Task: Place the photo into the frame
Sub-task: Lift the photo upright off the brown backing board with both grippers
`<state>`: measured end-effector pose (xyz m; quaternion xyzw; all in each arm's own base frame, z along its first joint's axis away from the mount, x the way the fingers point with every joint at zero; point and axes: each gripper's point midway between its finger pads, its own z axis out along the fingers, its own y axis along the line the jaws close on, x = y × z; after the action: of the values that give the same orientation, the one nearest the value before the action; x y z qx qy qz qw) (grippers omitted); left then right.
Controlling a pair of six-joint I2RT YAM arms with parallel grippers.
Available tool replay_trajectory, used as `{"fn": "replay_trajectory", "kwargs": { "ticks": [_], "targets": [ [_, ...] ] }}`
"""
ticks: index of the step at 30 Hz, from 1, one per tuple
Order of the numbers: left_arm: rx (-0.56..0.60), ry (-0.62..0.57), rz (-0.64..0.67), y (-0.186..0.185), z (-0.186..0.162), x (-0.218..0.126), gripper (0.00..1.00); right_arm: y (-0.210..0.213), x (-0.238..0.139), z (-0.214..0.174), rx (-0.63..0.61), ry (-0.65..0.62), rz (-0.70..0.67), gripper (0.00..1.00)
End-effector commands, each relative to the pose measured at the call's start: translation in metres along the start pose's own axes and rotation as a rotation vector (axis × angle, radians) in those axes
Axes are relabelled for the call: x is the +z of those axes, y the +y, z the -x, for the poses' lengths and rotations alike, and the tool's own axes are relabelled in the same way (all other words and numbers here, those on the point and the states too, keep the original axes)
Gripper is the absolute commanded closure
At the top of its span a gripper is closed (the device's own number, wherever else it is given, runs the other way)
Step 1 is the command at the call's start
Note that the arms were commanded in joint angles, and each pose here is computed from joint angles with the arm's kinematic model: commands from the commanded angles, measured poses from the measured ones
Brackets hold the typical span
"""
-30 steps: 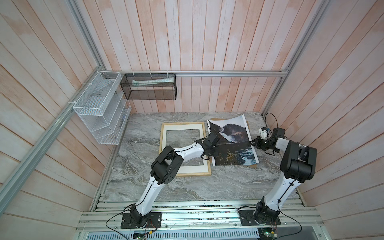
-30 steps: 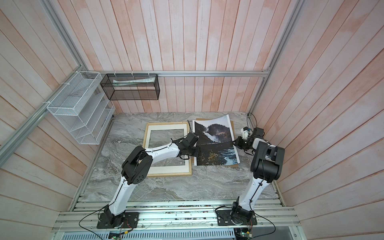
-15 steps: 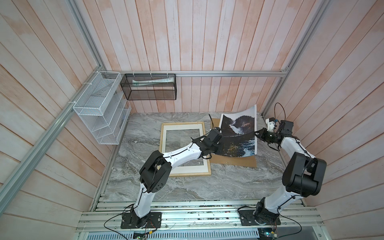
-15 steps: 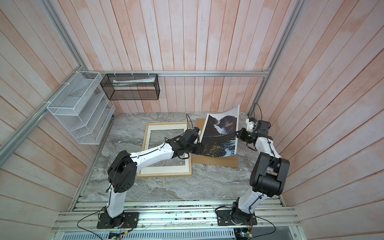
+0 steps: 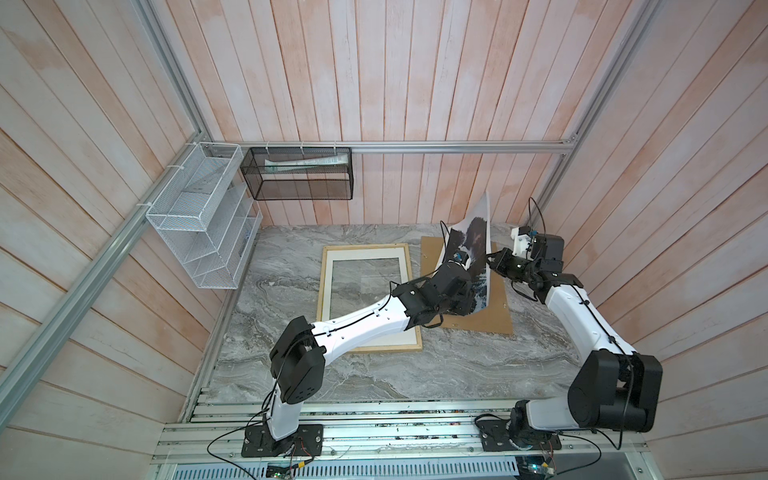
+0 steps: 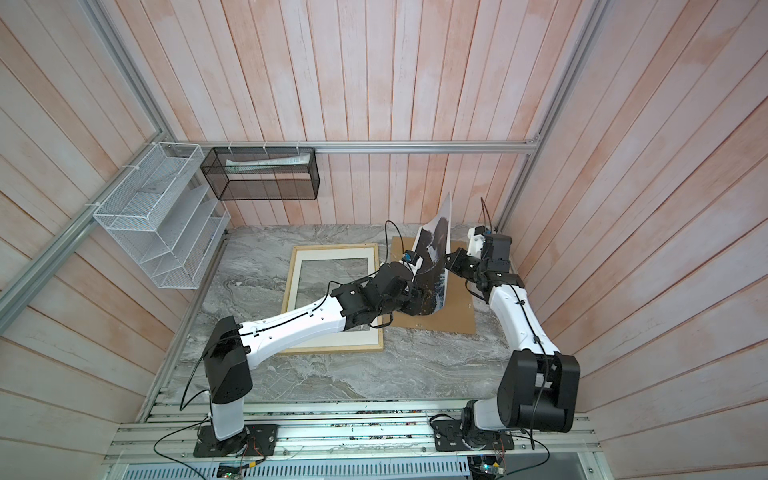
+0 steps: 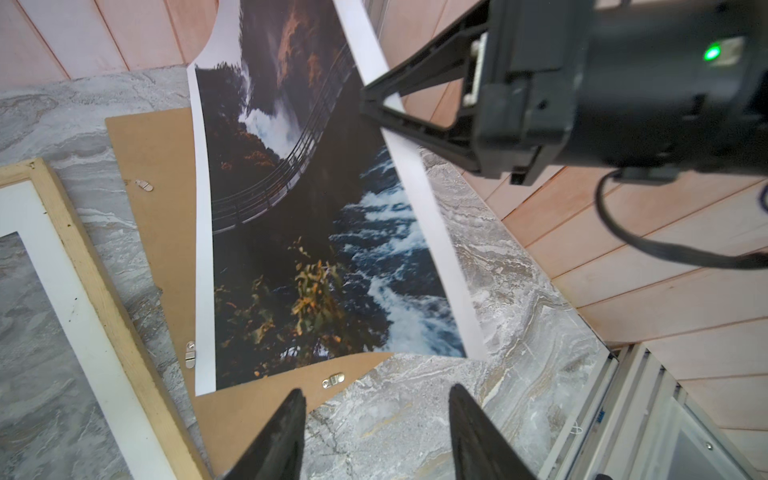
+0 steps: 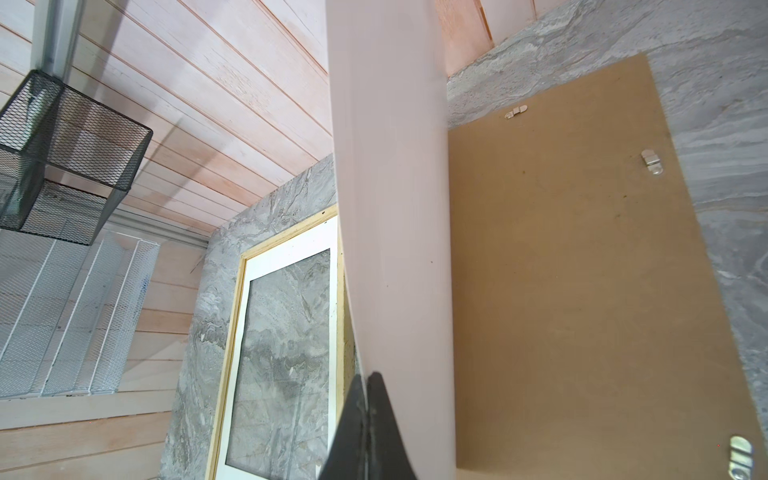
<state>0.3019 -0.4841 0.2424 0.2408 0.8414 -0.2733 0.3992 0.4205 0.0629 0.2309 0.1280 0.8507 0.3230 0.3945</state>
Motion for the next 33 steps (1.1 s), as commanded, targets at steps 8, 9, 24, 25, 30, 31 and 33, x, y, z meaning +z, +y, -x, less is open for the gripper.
{"fn": "replay_trajectory", "kwargs": {
  "ticks": [8,9,24,25,30,31,33],
  "targets": [
    [0.067,-0.038,0.128,-0.010,0.004,0.023,0.42,0.020,-0.006,0.006,0.047,-0.069,0.028,1.00],
    [0.071,-0.034,0.133,-0.010,0.001,0.027,0.42,0.021,-0.007,0.006,0.047,-0.072,0.030,1.00],
    [0.127,-0.243,0.280,0.000,-0.013,0.037,0.42,0.024,-0.012,0.008,0.054,-0.094,0.040,1.00],
    [0.138,-0.264,0.291,-0.001,-0.014,0.034,0.41,0.024,-0.012,0.008,0.053,-0.095,0.041,1.00],
    [0.152,-0.293,0.302,-0.002,-0.013,0.031,0.42,0.025,-0.013,0.008,0.053,-0.099,0.046,1.00],
    [0.152,-0.294,0.304,-0.001,-0.012,0.031,0.43,0.025,-0.014,0.008,0.055,-0.098,0.048,1.00],
    [0.153,-0.299,0.308,-0.001,-0.012,0.030,0.45,0.026,-0.014,0.007,0.055,-0.098,0.049,1.00]
  ]
}}
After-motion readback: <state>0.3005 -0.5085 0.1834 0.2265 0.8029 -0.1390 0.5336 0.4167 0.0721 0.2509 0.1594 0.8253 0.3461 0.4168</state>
